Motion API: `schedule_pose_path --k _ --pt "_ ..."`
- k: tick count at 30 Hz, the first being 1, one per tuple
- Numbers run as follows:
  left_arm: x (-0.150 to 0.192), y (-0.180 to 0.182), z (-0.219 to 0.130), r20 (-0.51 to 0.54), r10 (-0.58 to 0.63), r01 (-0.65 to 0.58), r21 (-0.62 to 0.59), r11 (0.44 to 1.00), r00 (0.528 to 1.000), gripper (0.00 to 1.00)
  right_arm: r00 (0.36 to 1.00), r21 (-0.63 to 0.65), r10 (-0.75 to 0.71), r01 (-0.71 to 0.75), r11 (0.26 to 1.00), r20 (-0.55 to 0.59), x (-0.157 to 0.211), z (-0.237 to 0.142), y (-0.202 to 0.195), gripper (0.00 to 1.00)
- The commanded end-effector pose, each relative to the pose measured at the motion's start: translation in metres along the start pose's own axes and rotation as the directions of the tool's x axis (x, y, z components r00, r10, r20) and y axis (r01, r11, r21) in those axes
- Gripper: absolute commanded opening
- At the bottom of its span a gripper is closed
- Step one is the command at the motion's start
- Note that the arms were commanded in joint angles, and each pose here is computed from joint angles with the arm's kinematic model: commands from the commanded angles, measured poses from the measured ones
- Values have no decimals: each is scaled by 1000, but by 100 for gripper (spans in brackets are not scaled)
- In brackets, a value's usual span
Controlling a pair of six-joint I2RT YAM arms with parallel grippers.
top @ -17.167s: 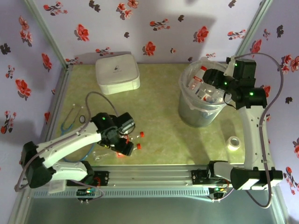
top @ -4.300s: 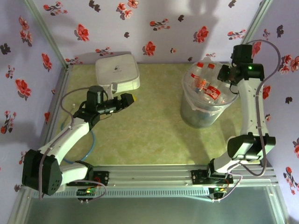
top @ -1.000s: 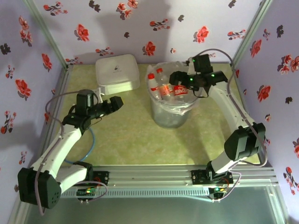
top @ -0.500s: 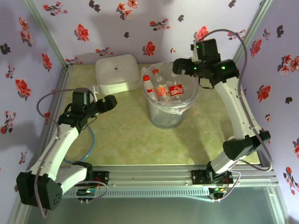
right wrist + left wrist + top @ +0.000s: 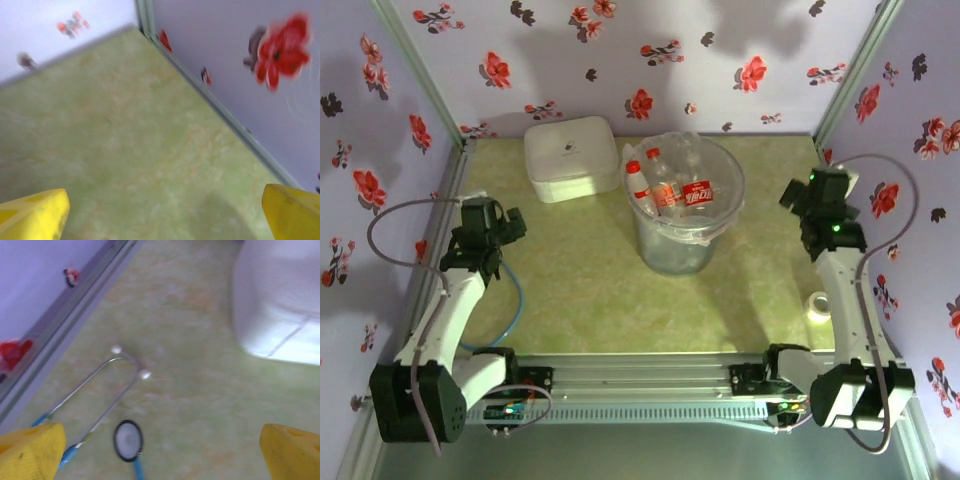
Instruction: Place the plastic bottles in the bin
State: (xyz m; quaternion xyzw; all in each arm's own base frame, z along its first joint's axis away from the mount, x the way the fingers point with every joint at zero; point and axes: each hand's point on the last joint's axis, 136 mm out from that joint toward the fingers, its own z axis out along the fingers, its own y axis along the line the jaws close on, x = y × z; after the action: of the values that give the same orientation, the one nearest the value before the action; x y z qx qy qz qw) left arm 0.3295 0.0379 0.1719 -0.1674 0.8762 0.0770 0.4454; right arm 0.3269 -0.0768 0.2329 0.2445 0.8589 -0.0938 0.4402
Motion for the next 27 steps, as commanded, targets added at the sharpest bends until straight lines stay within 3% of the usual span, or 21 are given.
schedule_pose_path --k 1,5,10,21,27 --pt "0 20 14 67 72 -63 -118 991 995 100 996 43 7 -11 999 91 13 18 -10 99" --pt "16 25 29 89 90 -77 -141 987 992 100 999 61 5 -8 998 51 58 46 -15 99" --pt "24 25 44 142 98 -79 -137 987 985 100 995 63 30 -36 997 98 83 66 -20 99" --pt "16 10 66 245 131 -114 -83 990 961 100 977 36 -28 21 999 210 82 98 -5 99" --pt "12 -2 78 227 156 -150 -42 988 961 100 969 18 -75 73 997 236 76 102 6 99"
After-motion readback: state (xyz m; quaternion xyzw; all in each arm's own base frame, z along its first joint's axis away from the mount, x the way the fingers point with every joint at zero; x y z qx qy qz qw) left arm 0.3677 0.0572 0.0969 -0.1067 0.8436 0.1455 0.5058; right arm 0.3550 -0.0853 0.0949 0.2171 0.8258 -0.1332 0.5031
